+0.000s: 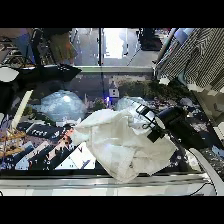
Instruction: Fold the clothes and pants, and hang the long-sleeved shirts on hangers.
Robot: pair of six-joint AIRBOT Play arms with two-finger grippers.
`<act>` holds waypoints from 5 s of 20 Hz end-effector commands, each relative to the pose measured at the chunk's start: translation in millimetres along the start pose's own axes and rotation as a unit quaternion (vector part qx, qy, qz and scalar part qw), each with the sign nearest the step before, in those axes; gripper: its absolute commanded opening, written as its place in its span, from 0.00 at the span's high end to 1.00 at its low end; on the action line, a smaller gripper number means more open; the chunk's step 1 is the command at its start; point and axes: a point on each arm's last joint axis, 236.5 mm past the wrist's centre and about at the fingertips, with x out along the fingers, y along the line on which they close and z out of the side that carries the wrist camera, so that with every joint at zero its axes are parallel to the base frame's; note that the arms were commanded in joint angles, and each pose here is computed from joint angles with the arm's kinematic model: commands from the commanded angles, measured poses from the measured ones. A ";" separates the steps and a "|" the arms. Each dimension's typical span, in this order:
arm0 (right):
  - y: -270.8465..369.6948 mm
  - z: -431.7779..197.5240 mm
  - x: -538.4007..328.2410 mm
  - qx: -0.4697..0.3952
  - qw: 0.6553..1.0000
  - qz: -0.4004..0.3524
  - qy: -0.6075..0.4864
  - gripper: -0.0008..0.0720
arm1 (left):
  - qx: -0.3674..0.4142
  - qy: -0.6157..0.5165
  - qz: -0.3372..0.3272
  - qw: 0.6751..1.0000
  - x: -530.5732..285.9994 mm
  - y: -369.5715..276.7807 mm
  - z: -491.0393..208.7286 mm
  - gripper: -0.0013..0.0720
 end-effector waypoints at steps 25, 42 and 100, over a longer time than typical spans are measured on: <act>35.7 2.0 -151.5 0.026 0.980 0.024 -0.197 0.95 | -0.034 0.251 -0.105 0.962 96.4 -85.8 -168.8 0.06; 51.8 -21.6 -140.3 0.007 0.989 0.052 -0.138 0.95 | -0.040 0.159 0.091 0.982 112.6 -18.7 -123.0 0.96; -1.5 -69.3 -108.0 0.022 0.994 -0.084 -0.071 0.95 | 0.088 -0.005 0.083 0.993 2.2 -23.3 21.1 0.96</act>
